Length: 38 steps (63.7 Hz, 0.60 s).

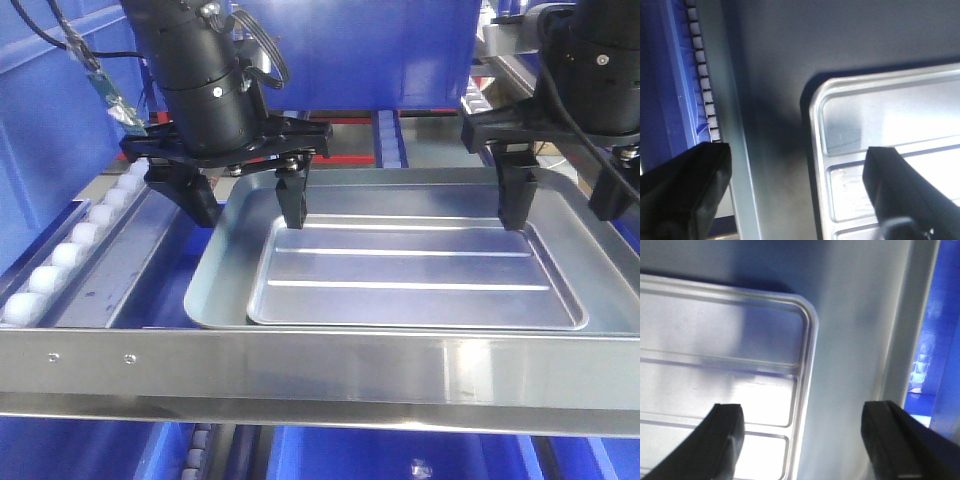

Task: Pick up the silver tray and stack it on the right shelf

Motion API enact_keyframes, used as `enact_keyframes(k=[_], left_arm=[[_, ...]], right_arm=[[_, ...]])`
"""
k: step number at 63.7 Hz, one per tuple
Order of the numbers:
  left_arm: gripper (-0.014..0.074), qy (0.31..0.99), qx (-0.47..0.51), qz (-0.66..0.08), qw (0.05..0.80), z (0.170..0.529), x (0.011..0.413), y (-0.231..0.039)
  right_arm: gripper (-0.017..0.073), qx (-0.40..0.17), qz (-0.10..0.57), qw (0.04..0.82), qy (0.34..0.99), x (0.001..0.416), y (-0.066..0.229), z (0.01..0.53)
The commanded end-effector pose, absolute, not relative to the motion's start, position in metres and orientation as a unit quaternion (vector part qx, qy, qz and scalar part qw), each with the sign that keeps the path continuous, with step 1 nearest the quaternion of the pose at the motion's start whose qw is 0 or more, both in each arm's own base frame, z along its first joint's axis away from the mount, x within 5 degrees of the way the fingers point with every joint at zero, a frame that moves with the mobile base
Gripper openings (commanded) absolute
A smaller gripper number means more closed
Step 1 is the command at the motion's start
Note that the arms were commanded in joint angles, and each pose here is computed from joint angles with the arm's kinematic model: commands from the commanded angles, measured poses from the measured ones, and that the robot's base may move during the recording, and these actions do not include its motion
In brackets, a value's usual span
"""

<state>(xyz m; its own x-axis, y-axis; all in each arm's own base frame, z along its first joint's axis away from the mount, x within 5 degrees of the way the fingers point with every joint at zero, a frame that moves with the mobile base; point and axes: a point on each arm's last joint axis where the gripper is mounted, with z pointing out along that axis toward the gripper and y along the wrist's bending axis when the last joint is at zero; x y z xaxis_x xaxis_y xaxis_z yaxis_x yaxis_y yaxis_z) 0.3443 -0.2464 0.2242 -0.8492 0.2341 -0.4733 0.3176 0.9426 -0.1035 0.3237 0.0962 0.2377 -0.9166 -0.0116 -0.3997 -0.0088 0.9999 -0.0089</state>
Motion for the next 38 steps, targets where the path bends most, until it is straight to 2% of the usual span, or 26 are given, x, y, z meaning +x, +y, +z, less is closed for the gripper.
enact_keyframes(k=[1,9,15,19,24,30,35,38], left_arm=[[0.0452,0.936,0.138,-0.125,0.297,0.273,0.340,-0.244],[0.0417,0.929,0.136,-0.136,0.318,0.300,0.331,-0.237],[0.0344,0.924,0.135,-0.139,0.330,0.322,0.319,-0.228],[0.0277,0.917,0.135,-0.144,0.346,0.339,0.310,-0.221],[0.0159,0.907,0.135,-0.152,0.370,0.357,0.296,-0.210],[0.0019,0.897,0.138,-0.159,0.388,0.371,0.275,-0.196],[-0.0103,0.892,0.140,-0.161,0.399,0.374,0.257,-0.183],[-0.0097,0.888,0.140,-0.165,0.405,0.373,0.245,-0.174]], right_arm=[[0.0587,-0.011,0.004,0.269,0.963,0.320,0.091,0.275],[0.0509,-0.008,0.013,0.298,0.954,0.308,0.087,0.299],[0.0384,-0.005,0.021,0.326,0.945,0.295,0.082,0.321],[0.0294,-0.003,0.028,0.346,0.938,0.283,0.079,0.336],[0.0159,-0.005,0.035,0.370,0.928,0.269,0.075,0.351],[0.0039,-0.015,0.044,0.398,0.916,0.249,0.071,0.363],[0.0057,-0.030,0.052,0.421,0.905,0.230,0.069,0.366],[0.0057,-0.037,0.056,0.427,0.902,0.219,0.067,0.362]])
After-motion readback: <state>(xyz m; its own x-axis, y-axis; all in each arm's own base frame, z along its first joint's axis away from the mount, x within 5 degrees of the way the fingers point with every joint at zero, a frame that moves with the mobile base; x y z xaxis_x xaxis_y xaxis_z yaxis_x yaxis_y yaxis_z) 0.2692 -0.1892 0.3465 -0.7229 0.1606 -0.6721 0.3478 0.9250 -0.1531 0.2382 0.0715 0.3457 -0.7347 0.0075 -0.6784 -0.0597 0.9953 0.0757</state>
